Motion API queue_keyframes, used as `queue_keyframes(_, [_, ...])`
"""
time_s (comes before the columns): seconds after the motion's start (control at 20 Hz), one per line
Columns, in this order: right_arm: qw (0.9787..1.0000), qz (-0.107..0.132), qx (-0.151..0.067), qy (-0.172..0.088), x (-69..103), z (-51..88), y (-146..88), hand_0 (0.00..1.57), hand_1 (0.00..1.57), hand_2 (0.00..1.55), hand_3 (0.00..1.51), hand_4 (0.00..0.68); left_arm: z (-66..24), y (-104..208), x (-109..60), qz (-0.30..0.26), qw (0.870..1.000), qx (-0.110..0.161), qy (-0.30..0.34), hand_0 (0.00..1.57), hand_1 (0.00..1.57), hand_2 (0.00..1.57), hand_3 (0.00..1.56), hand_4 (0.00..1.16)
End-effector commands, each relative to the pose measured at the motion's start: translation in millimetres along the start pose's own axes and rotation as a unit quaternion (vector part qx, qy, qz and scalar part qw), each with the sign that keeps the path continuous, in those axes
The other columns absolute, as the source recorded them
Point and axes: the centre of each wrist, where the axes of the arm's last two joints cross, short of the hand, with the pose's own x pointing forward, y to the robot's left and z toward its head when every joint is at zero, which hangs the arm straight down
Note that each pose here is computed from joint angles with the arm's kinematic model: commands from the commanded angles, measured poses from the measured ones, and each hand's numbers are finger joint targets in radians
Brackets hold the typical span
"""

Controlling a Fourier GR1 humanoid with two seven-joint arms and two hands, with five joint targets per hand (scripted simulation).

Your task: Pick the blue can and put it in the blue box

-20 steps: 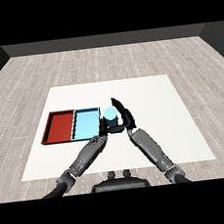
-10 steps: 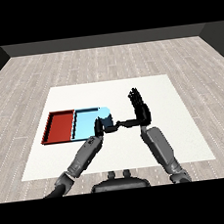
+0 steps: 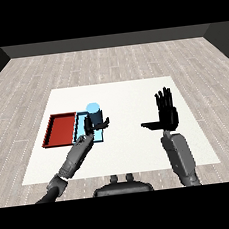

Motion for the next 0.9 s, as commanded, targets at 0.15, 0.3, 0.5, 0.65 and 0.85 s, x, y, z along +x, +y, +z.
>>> queue_keyframes(0.15, [0.9992, 0.027, -0.028, 0.000, -6.8, 11.4, -38.9, 0.00, 0.00, 0.00, 0.00, 0.000, -52.2, 50.8, -6.1, -0.033, 0.998, 0.029, 0.054, 1.57, 1.57, 1.57, 1.49, 1.11])
queue_keyframes(0.3, [0.9990, 0.013, -0.043, 0.003, -11.9, 8.6, -28.8, 0.00, 0.00, 0.00, 0.00, 0.000, -60.8, 66.0, -13.0, -0.078, 0.991, 0.051, 0.095, 1.57, 1.57, 1.57, 1.51, 1.10])
queue_keyframes(0.5, [0.9990, 0.021, -0.037, 0.014, -21.8, 9.4, -34.3, 0.00, 0.00, 0.00, 0.00, 0.000, -58.3, 76.6, -33.2, -0.107, 0.977, 0.070, 0.173, 1.57, 1.57, 1.57, 1.49, 1.05])
queue_keyframes(0.65, [0.9987, 0.014, -0.046, 0.019, -21.2, 1.6, -31.5, 0.00, 0.00, 0.00, 0.00, 0.000, -47.0, 70.7, -52.3, -0.150, 0.963, 0.067, 0.214, 1.57, 1.57, 1.54, 1.41, 1.00])
queue_keyframes(0.85, [0.9976, 0.018, -0.061, 0.027, -33.8, 4.1, -34.3, 0.00, 0.00, 0.00, 0.00, 0.000, -31.2, 72.0, -71.7, -0.189, 0.941, 0.075, 0.271, 1.51, 1.51, 1.40, 1.18, 0.90])
